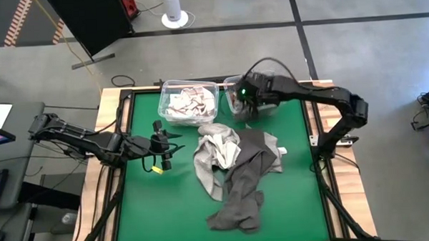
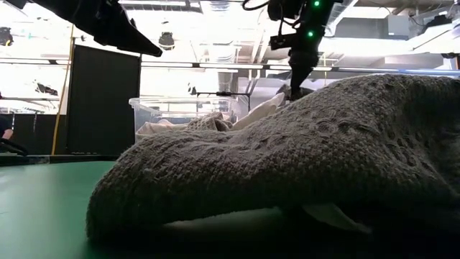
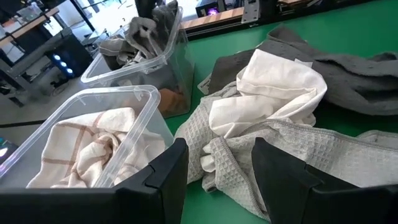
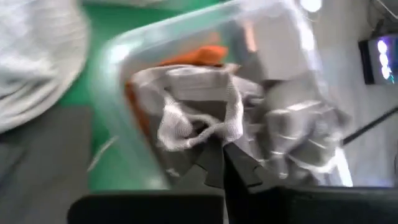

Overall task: Sort towels by color in basket
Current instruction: Put the black striped microfiber towel into the right transparent bin

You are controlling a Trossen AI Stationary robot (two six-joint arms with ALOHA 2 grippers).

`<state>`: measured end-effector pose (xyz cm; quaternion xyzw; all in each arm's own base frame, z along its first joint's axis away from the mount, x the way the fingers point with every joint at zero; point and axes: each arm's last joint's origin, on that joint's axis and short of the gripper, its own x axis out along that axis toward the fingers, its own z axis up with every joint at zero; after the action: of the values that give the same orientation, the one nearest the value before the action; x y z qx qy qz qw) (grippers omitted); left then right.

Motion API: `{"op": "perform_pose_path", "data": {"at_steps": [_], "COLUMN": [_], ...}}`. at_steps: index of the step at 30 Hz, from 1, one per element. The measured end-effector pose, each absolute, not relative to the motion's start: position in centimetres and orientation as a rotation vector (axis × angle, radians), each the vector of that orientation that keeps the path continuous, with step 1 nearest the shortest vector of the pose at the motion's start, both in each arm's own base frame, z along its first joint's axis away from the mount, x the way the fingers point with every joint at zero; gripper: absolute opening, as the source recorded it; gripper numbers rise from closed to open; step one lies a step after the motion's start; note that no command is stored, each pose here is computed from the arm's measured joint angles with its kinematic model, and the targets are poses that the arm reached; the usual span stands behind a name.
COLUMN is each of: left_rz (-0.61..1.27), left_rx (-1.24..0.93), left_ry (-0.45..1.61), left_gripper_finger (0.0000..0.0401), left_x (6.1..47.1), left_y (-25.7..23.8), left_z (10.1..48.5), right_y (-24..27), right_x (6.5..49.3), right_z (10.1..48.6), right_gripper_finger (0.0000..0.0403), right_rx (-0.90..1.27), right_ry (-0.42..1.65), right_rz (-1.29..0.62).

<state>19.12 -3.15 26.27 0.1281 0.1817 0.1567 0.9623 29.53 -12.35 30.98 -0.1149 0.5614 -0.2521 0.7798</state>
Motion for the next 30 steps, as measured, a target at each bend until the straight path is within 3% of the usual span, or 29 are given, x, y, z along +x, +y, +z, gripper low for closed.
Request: {"op": "perform_pose_path", "data": {"at_steps": [6, 10, 15, 30], "left_rz": [0.318, 0.318, 0.318, 0.318], "left_rx": [0.259, 0.258, 0.262, 0.261], "left_ry": [0.368, 0.367, 0.366, 0.369], "left_gripper_finger": [0.0169, 0.0169, 0.0169, 0.0169], "left_x": [19.1, 19.1, 19.1, 19.1], "left_y": [-3.1, -3.1, -3.1, -3.1], "left_z": [26.3, 26.3, 26.3, 26.3], "right_y": [-17.4, -20.9, -23.0, -24.3], "right_x": [27.4, 25.7, 26.0, 29.5], "right_z": [31.3, 29.8, 26.6, 15.9], "right_gripper_finger": [0.0014, 0.0014, 0.0014, 0.0031], "right_rx": [0.038, 0.321, 0.496, 0.663], "right_ry": [1.163, 1.155, 1.220, 1.493], "right_rz": [-0.716, -0.802, -0.853, -0.822]}}
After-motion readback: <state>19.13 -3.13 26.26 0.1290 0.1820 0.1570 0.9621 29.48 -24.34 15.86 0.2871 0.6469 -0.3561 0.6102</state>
